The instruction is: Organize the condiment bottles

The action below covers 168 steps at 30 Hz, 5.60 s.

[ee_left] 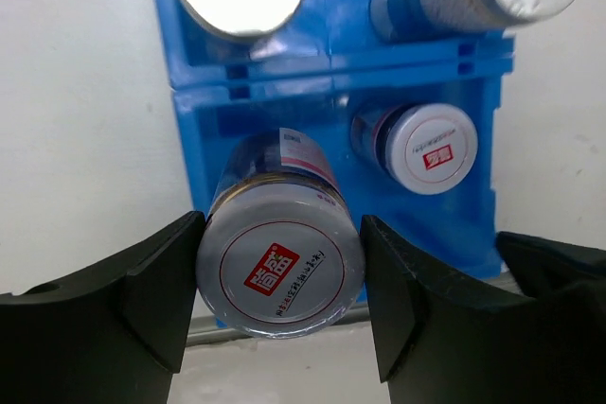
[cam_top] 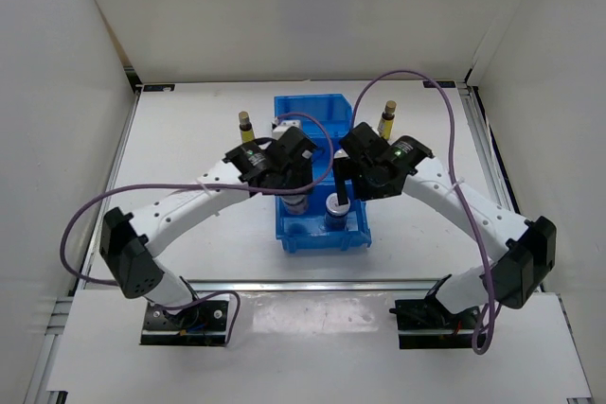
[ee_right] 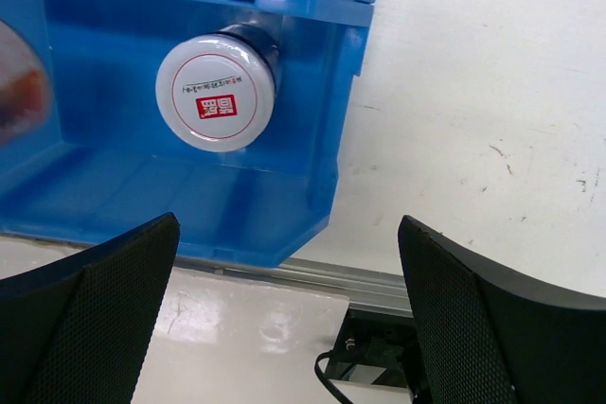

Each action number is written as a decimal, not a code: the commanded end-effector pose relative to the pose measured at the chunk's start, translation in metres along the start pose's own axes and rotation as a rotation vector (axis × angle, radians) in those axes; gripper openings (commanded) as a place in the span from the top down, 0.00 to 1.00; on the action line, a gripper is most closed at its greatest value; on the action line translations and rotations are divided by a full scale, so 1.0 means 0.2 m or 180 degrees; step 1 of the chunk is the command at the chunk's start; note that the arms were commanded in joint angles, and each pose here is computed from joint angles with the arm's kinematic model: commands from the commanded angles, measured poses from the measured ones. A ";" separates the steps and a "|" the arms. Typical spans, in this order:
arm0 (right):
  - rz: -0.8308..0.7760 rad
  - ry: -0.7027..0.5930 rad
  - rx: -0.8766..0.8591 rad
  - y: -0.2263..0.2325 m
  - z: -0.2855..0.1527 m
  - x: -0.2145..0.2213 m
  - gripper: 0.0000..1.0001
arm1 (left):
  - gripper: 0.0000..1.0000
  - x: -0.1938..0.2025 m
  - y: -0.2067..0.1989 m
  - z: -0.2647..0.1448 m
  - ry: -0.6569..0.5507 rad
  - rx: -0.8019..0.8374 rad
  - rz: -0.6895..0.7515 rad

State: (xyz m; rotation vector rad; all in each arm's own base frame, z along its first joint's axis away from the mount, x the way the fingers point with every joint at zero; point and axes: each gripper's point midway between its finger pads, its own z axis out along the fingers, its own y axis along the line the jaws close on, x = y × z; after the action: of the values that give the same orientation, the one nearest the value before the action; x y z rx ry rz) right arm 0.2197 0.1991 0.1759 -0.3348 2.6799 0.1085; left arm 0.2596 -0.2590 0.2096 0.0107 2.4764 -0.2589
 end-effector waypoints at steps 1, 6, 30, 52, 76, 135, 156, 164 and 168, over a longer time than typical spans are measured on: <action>0.0120 -0.0126 0.0125 -0.08 -0.06 -0.01 0.01 | 0.88 -0.02 -0.16 0.00 -0.0111 0.0379 -0.0146; 0.0225 -0.0196 0.0152 -0.13 -0.09 0.00 0.01 | 0.86 0.07 -0.17 0.15 0.0103 0.0256 -0.0062; 0.0221 -0.0337 0.0336 -0.26 -0.15 -0.11 0.01 | 0.00 0.10 -0.18 0.28 0.0152 0.0288 0.0075; 0.0703 -0.0576 0.0379 -0.75 0.26 -1.09 0.09 | 0.00 -0.29 0.39 -0.26 -0.0935 -0.0015 -0.0199; 0.0787 -0.0607 0.0178 -0.83 0.61 -1.27 0.30 | 0.00 -0.27 0.46 -0.14 -0.0604 -0.0152 -0.0144; -0.0351 -0.1196 -0.0519 -0.11 0.44 -1.46 1.00 | 0.00 -0.25 0.55 -0.13 -0.0562 -0.0351 -0.0119; -0.0493 -0.1202 -0.0340 -0.04 0.48 -1.44 0.36 | 0.00 -0.24 0.58 -0.12 -0.0564 -0.0419 -0.0085; -0.0415 -0.1450 -0.0228 -0.09 0.28 -1.50 0.23 | 0.00 -0.28 0.64 -0.14 -0.0693 -0.0590 -0.0154; -0.0134 -0.1745 -0.0306 -0.21 -0.01 -1.54 0.15 | 0.00 -0.43 0.73 -0.08 -0.0812 -0.0788 -0.0308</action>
State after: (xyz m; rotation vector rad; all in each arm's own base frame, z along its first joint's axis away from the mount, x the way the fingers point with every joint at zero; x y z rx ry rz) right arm 0.5063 0.2525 0.2090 -0.4642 2.3186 0.2154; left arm 0.3039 -0.1261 0.2285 -0.1533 2.3195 -0.0394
